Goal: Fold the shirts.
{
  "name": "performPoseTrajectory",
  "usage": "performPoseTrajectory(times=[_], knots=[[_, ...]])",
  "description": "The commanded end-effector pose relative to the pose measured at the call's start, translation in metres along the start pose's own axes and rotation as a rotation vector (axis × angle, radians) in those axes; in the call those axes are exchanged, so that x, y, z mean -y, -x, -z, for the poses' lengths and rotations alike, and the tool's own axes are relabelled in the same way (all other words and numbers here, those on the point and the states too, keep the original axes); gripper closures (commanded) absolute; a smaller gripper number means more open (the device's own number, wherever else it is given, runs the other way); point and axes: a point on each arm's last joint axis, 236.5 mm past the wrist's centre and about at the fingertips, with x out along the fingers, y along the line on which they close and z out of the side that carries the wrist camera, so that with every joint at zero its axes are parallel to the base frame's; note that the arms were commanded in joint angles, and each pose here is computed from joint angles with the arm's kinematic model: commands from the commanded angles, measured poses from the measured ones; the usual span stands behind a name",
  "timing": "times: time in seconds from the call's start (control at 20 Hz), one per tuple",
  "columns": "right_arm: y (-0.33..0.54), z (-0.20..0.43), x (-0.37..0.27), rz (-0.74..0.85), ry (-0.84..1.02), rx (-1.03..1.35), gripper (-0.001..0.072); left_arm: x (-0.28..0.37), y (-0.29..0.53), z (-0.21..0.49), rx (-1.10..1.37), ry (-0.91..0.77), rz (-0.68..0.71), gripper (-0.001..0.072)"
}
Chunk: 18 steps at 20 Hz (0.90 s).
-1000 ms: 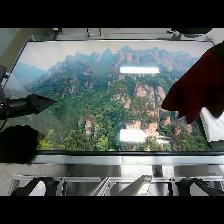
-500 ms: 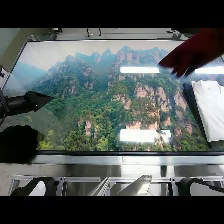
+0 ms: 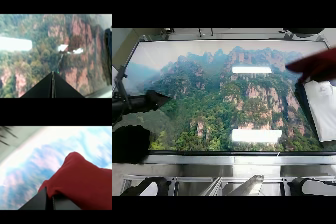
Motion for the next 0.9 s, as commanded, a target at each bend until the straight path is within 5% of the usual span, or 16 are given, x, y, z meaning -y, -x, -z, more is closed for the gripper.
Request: performPoseTrajectory(times=[0.0, 0.3, 0.7, 0.75, 0.8, 0.85], knots=[[0.048, 0.075, 0.134, 0.460, -0.183, -0.232, 0.0699, 0.012, -0.033, 0.026, -0.128, 0.016, 0.061, 0.0706], [0.100, 0.131, 0.178, 0.530, -0.207, -0.268, 0.0696, 0.062, -0.069, 0.039, -0.189, 0.048, 0.281, 0.0706], [0.085, 0.214, 0.234, 0.597, -0.319, -0.429, 0.0682, 0.117, -0.061, 0.050, -0.360, -0.117, 0.434, 0.0707], [0.084, 0.219, 0.235, 0.600, -0.324, -0.449, 0.0546, 0.124, -0.062, 0.047, -0.363, -0.139, 0.444, 0.0707], [0.086, 0.222, 0.235, 0.593, -0.298, -0.476, 0.0169, 0.131, -0.062, 0.044, -0.366, -0.161, 0.454, 0.0707], [0.089, 0.225, 0.232, 0.569, -0.213, -0.520, 0.0003, 0.137, -0.062, 0.042, -0.371, -0.183, 0.465, 0.0707]])
